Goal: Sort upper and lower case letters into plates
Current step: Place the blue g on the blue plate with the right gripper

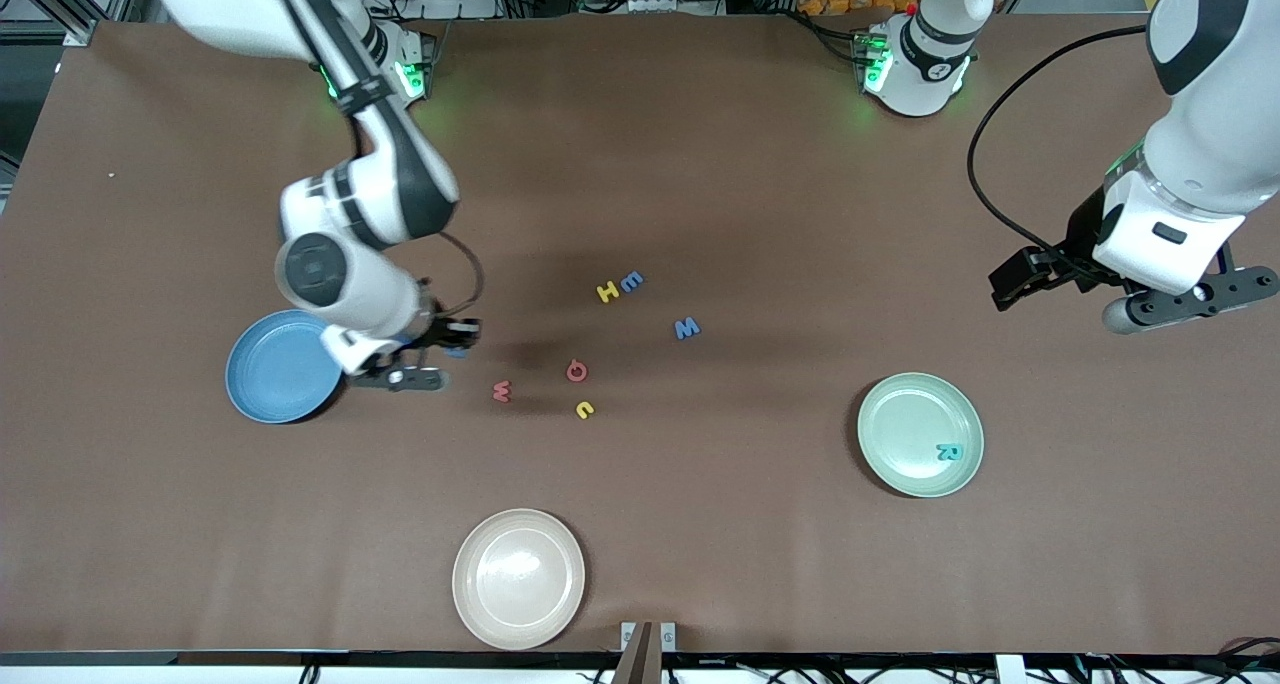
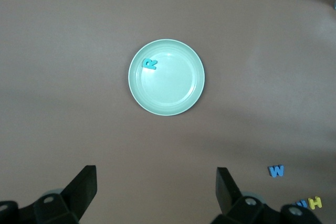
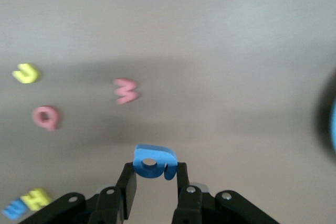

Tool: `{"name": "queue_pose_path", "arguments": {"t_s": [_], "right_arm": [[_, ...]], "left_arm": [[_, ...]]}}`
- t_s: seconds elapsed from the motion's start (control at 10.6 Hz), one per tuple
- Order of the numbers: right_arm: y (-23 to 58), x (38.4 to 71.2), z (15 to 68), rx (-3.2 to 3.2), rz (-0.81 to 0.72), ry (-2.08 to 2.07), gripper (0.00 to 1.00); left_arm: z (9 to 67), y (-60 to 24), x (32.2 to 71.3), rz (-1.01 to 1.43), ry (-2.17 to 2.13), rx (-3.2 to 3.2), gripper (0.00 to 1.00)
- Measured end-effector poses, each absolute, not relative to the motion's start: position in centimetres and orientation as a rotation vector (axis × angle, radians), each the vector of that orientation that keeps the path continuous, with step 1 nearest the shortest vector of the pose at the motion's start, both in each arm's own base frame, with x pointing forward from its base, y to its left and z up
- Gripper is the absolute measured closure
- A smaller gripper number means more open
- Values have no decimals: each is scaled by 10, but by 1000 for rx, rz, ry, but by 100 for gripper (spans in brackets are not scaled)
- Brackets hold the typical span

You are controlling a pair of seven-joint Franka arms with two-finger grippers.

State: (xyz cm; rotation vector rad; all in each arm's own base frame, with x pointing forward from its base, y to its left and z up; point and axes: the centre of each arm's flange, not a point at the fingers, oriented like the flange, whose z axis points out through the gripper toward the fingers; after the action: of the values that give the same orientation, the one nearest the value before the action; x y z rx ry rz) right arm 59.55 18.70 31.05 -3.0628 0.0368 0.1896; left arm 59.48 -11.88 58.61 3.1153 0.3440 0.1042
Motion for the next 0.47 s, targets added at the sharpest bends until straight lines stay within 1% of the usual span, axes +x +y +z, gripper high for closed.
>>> {"name": "queue_pose_path", "arguments": {"t_s": [0.28, 0.47], "right_arm": [[79, 607, 301, -3041, 203, -90, 64], [27, 609, 296, -3081, 203, -159, 64]], "left_arm": [[585, -122, 594, 101, 336, 3116, 0], [583, -132, 592, 95, 308, 3117, 0]]}}
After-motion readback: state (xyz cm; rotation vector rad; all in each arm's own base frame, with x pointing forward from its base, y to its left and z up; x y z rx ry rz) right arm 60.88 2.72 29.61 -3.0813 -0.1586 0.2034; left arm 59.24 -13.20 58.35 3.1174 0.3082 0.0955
